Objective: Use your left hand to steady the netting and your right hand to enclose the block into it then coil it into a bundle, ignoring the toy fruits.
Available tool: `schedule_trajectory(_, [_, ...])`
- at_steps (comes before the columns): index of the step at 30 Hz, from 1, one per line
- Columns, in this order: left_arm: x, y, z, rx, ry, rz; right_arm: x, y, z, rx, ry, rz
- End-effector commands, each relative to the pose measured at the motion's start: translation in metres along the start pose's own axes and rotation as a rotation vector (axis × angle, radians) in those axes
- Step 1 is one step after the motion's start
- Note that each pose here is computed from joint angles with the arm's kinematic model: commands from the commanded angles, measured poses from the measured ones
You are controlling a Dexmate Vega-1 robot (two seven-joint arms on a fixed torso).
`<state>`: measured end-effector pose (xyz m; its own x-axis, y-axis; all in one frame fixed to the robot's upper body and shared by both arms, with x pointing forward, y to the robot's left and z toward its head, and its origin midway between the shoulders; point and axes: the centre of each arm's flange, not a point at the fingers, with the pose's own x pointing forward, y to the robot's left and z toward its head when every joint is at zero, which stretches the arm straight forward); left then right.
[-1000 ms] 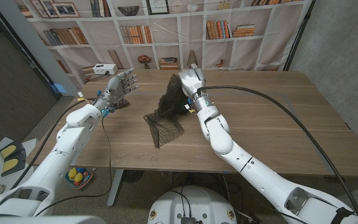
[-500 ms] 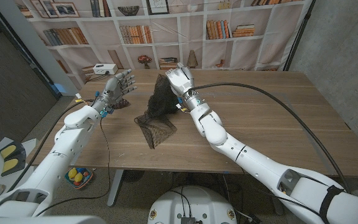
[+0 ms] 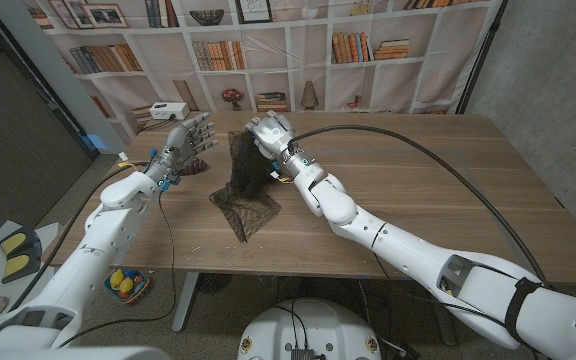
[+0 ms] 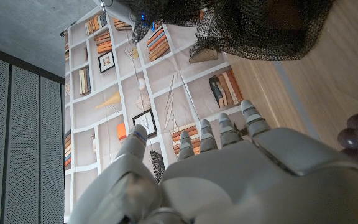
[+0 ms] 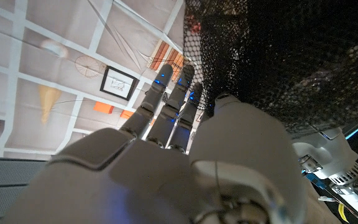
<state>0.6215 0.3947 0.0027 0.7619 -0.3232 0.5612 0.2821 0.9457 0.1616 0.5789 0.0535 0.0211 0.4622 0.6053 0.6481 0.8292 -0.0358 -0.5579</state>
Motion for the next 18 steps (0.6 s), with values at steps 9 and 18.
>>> schedule_trajectory(9, [0.001, 0.004, -0.003, -0.004, -0.001, 0.003, 0.011, 0.017, 0.017, 0.311, 0.234, 0.202])
schedule_trajectory(18, [0.001, 0.005, -0.001, -0.002, -0.007, 0.0, 0.016, 0.02, 0.011, 0.387, 0.299, 0.393])
